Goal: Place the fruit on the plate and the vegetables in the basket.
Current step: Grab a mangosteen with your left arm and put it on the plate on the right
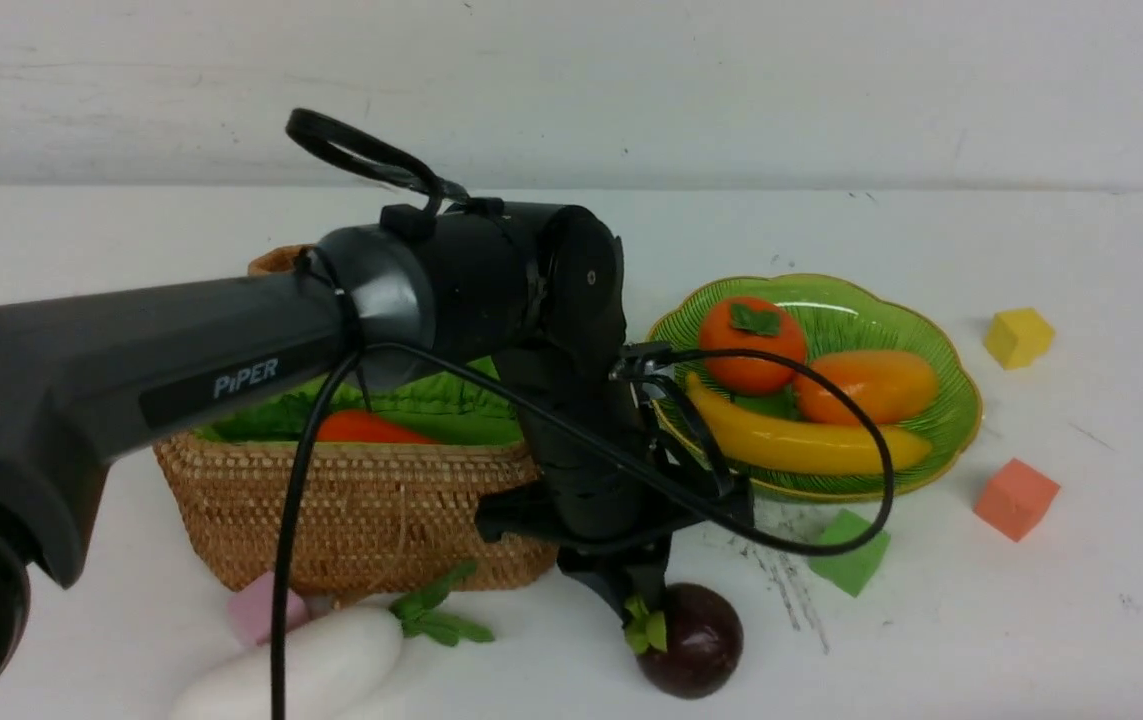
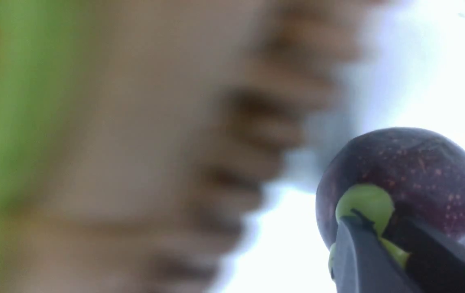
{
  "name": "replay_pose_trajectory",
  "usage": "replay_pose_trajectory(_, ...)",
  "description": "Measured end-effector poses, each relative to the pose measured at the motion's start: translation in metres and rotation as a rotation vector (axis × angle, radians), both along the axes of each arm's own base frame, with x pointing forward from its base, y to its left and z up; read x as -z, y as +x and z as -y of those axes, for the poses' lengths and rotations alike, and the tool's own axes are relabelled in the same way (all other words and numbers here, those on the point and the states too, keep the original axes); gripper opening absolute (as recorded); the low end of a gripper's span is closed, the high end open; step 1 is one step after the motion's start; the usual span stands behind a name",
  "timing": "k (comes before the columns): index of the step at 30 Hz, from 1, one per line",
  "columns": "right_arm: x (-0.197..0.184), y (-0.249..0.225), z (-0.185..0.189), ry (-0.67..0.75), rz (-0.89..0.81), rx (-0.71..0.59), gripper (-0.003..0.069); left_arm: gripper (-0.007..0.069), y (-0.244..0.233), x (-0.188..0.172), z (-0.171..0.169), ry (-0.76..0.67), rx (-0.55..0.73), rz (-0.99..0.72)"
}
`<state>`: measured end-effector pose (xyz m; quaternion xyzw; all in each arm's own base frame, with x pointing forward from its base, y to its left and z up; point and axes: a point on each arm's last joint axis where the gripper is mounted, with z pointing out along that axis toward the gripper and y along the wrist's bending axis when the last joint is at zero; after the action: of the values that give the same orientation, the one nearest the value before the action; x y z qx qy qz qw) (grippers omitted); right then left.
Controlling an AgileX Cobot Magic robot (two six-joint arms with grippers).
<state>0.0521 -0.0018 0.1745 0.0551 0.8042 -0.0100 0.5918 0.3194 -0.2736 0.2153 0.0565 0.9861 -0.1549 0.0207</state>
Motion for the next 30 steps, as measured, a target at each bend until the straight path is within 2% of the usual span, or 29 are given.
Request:
replay_pose_trajectory(1, 0.0, 0.0, 0.0, 0.0, 0.0, 0.0, 0.0238, 0.0097, 0.0001, 0.0001, -0.0004, 0.005, -0.002, 0.001)
replay_pose_trajectory(4, 0.0, 0.0, 0.0, 0.0, 0.0, 0.0, 0.0238, 0.0175, 0.0005, 0.0005, -0.0017, 0.02, -0.001, 0.006)
replay_pose_trajectory(10, 0.0, 0.0, 0.0, 0.0, 0.0, 0.0, 0.0238, 0.0388, 0.0003, 0.0001, -0.0012, 0.015, 0.016, 0.008)
replay_pose_trajectory(13, 0.0, 0.0, 0.0, 0.0, 0.0, 0.0, 0.0238, 0.0437, -0.0008, -0.0003, 0.0003, -0.003, 0.025, -0.001)
replay_pose_trajectory(16, 0.0, 0.0, 0.0, 0.0, 0.0, 0.0, 0.0238, 0.045, -0.0019, -0.0011, 0.0025, -0.028, 0.032, -0.012)
replay_pose_trajectory(21, 0.0, 0.0, 0.0, -0.001, 0.0, 0.0, 0.0238, 0.0416, -0.0026, -0.0017, 0.0041, -0.047, 0.053, -0.013)
replay_pose_trajectory(24, 0.0, 0.0, 0.0, -0.001, 0.0, 0.0, 0.0238, 0.0327, -0.0033, -0.0018, 0.0045, -0.052, 0.058, -0.018)
replay_pose_trajectory(30, 0.0, 0.0, 0.0, -0.001, 0.0, 0.0, 0.0238, 0.0092, -0.0051, -0.0015, 0.0036, -0.042, 0.069, -0.036)
